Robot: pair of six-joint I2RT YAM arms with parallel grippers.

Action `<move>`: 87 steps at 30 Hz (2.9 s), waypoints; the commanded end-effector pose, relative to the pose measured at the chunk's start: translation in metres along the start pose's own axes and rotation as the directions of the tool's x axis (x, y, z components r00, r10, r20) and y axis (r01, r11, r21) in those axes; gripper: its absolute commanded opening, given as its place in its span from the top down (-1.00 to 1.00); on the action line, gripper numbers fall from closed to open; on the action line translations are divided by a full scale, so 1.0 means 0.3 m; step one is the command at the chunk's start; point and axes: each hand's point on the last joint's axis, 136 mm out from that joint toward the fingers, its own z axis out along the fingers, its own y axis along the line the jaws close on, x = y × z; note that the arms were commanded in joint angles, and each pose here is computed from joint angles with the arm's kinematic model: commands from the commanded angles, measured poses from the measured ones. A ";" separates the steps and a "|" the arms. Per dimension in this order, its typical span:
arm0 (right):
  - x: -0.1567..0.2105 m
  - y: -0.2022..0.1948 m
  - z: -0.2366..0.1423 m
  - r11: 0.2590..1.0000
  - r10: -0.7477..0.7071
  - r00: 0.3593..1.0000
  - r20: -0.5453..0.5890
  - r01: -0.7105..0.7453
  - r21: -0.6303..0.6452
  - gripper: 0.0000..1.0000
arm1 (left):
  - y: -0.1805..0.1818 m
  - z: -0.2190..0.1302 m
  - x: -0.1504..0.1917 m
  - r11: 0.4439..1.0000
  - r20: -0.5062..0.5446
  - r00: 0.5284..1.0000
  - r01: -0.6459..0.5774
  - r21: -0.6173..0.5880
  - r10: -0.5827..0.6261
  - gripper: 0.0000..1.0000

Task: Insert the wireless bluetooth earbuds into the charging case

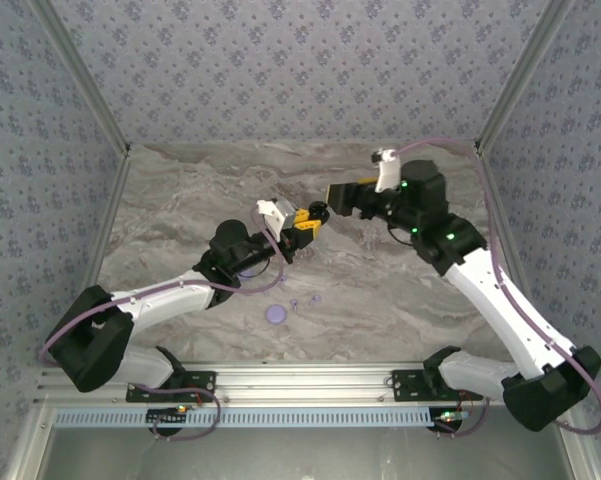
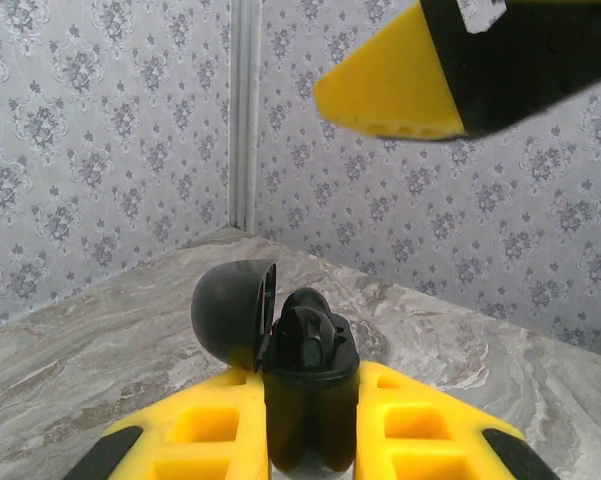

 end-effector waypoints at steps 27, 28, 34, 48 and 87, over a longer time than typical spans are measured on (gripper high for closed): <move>0.098 0.246 -0.023 0.846 -0.053 0.976 -0.210 -0.068 -0.529 -0.95 | -0.085 0.005 -0.155 0.992 0.116 0.993 -0.041 0.122 0.027 1.00; 0.097 0.246 -0.028 0.847 -0.058 0.978 -0.203 -0.059 -0.528 -0.95 | -0.085 0.005 -0.155 0.992 0.116 0.993 -0.040 0.121 0.026 1.00; 0.105 0.241 -0.045 0.858 -0.078 0.979 -0.190 -0.032 -0.513 -0.95 | -0.077 0.005 -0.147 0.993 0.110 0.994 -0.039 0.108 0.027 1.00; 0.153 0.151 -0.022 0.922 -0.073 0.973 -0.218 -0.018 -0.387 -0.98 | -0.063 0.011 -0.140 0.996 0.095 0.995 -0.034 0.086 0.026 1.00; 0.292 -0.475 -0.219 0.917 0.291 0.955 0.060 -0.296 0.266 -1.00 | 0.406 0.441 0.743 0.629 -0.366 0.512 0.615 -0.476 -0.777 1.00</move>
